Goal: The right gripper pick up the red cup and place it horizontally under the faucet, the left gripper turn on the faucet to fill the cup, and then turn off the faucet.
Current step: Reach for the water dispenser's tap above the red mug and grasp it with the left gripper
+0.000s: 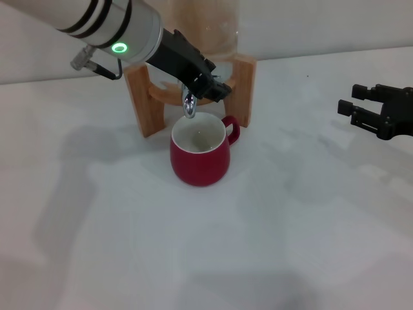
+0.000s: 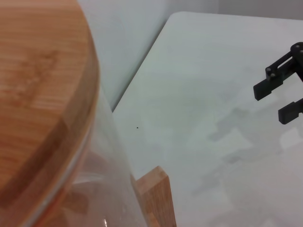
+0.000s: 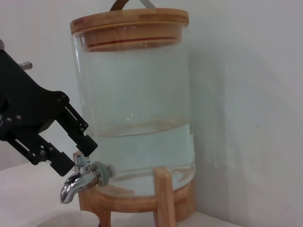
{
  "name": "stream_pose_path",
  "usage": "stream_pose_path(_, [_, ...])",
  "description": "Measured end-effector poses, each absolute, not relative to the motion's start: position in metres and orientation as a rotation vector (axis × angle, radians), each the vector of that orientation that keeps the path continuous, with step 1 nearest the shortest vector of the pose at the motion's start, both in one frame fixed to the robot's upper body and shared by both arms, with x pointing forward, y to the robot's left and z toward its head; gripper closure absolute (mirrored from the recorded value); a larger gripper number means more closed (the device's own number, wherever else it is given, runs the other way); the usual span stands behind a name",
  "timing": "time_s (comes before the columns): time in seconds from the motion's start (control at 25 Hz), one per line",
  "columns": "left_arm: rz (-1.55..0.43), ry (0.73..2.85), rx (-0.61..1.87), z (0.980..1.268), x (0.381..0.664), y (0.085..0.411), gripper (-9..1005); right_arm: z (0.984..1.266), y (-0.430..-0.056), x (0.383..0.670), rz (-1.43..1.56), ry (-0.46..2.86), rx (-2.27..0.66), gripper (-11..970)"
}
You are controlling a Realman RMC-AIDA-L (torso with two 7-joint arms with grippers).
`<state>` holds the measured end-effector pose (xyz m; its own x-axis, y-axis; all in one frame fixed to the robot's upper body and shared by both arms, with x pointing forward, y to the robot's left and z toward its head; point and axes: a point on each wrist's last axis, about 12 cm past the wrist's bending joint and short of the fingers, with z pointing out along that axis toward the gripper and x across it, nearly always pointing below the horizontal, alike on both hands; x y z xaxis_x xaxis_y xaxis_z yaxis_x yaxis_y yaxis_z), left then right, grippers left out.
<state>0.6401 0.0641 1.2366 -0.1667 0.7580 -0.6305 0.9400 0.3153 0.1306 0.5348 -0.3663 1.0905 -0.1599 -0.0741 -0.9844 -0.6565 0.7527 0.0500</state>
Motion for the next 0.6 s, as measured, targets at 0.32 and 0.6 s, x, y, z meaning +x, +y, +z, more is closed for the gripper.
stream_pose_path(0.32, [-0.392, 1.976, 1.514, 1.2369, 0.6378, 0.0625, 493, 1.0903, -0.3663, 0.5346, 0.567, 1.675, -0.589, 490])
stream_pose_path(0.6, [-0.402, 1.97, 1.52, 1.2378, 0.6363, 0.0606, 493, 1.0901, -0.3664, 0.5343, 0.567, 1.676, -0.589, 490])
